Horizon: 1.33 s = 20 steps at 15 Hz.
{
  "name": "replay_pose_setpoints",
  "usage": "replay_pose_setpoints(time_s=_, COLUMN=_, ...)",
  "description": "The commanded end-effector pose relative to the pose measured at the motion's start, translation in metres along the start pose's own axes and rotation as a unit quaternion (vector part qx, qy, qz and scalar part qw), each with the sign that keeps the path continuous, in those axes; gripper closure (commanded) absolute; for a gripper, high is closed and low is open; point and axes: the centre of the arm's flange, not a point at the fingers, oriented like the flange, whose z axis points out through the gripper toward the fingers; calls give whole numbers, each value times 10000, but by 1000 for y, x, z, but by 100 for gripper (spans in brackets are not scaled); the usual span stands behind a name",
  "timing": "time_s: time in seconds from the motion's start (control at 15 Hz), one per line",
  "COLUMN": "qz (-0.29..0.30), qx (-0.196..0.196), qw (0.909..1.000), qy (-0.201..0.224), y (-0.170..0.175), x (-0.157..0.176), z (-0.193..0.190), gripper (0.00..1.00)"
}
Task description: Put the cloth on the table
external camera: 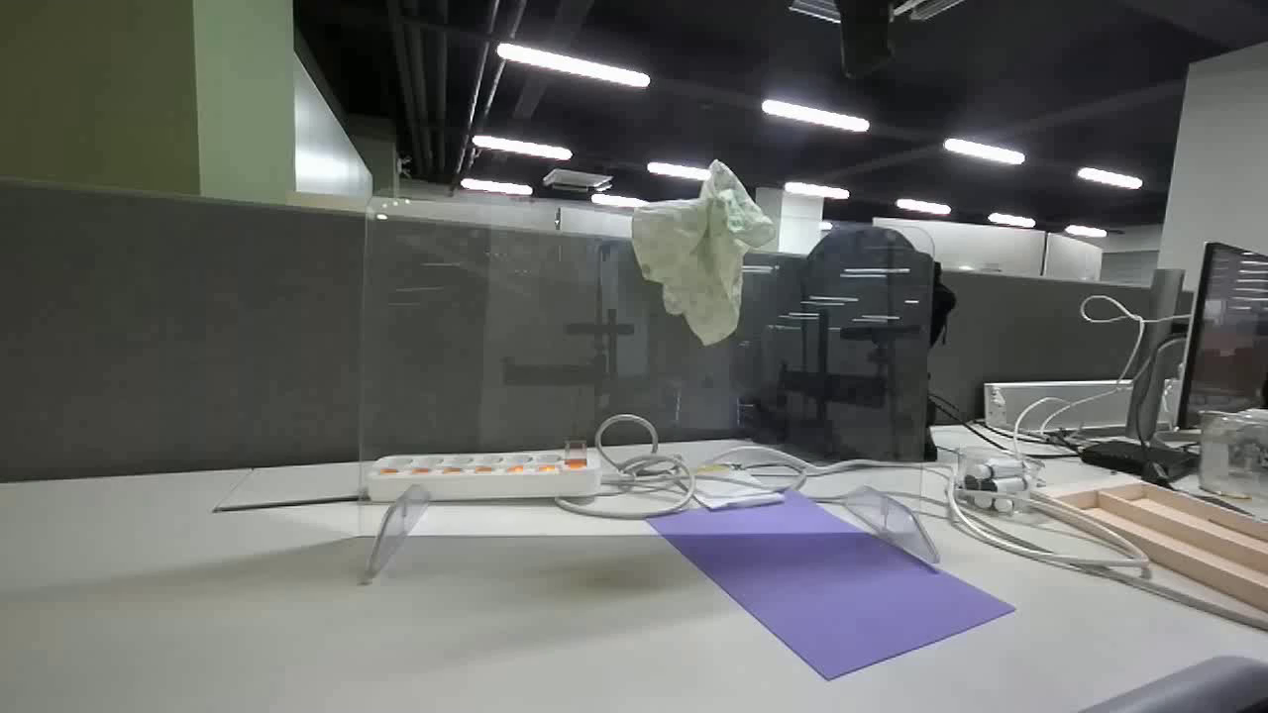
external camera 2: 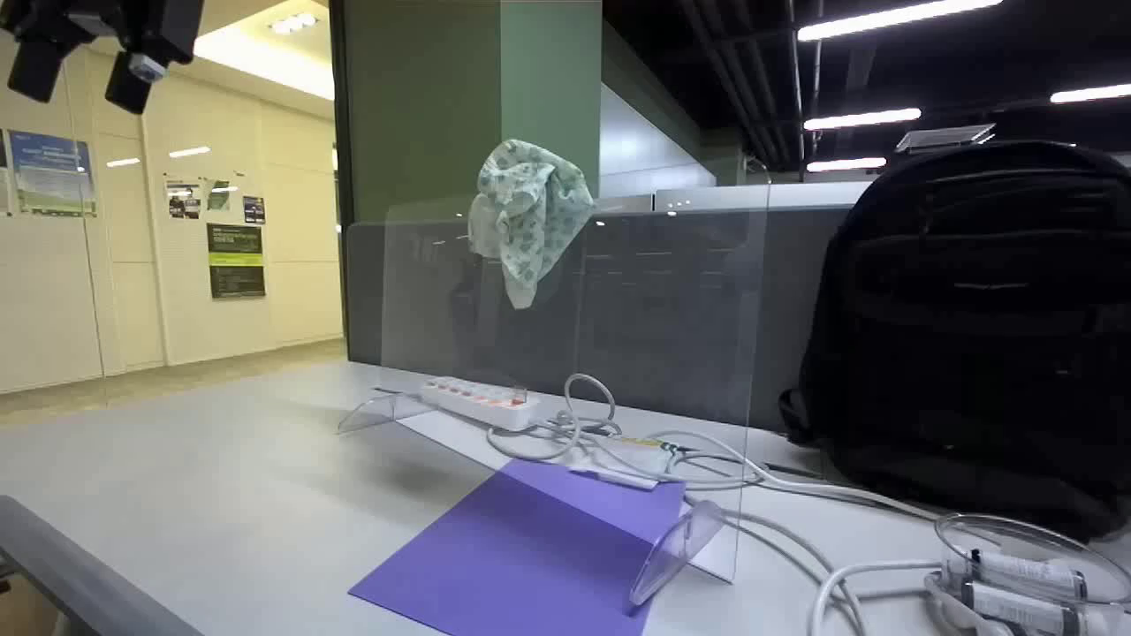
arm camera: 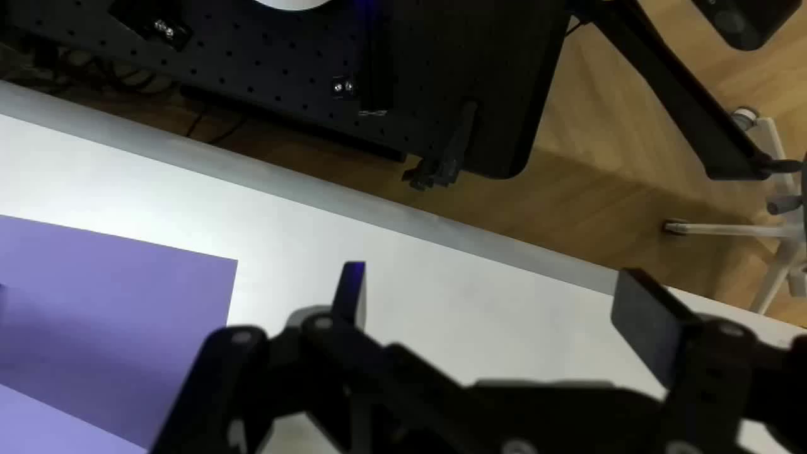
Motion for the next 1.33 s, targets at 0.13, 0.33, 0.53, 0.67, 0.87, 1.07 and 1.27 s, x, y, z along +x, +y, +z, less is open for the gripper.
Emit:
replay_pose_setpoints(time_s=0.13, qz=-2, qx=0, qw=10000, qy=12, y=0, x=0, z=0, gripper=0)
replay_pose_setpoints(time_s=0.33, qz=-3, qx=0, qw=10000, qy=15, y=0, x=0, z=0, gripper=0)
replay_pose_setpoints(time_s=0.53, qz=-3, qx=0, qw=10000, qy=16, y=0, x=0, z=0, gripper=0)
replay_pose_setpoints(time_s=0.67, qz=-4, qx=0, qw=10000, qy=16, y=0, x=0, z=0, gripper=0)
replay_pose_setpoints(time_s=0.87, qz=-4, qx=0, qw=10000, qy=16, y=0, x=0, z=0, gripper=0)
replay_pose_setpoints(time_s=1.07, qz=260, qx=-265, qw=9986, qy=389, y=11, x=11, z=-3, gripper=0)
replay_pose_setpoints(time_s=1.27, qz=609, qx=-502, qw=9928, qy=904, y=46, x=31, z=-9, gripper=0)
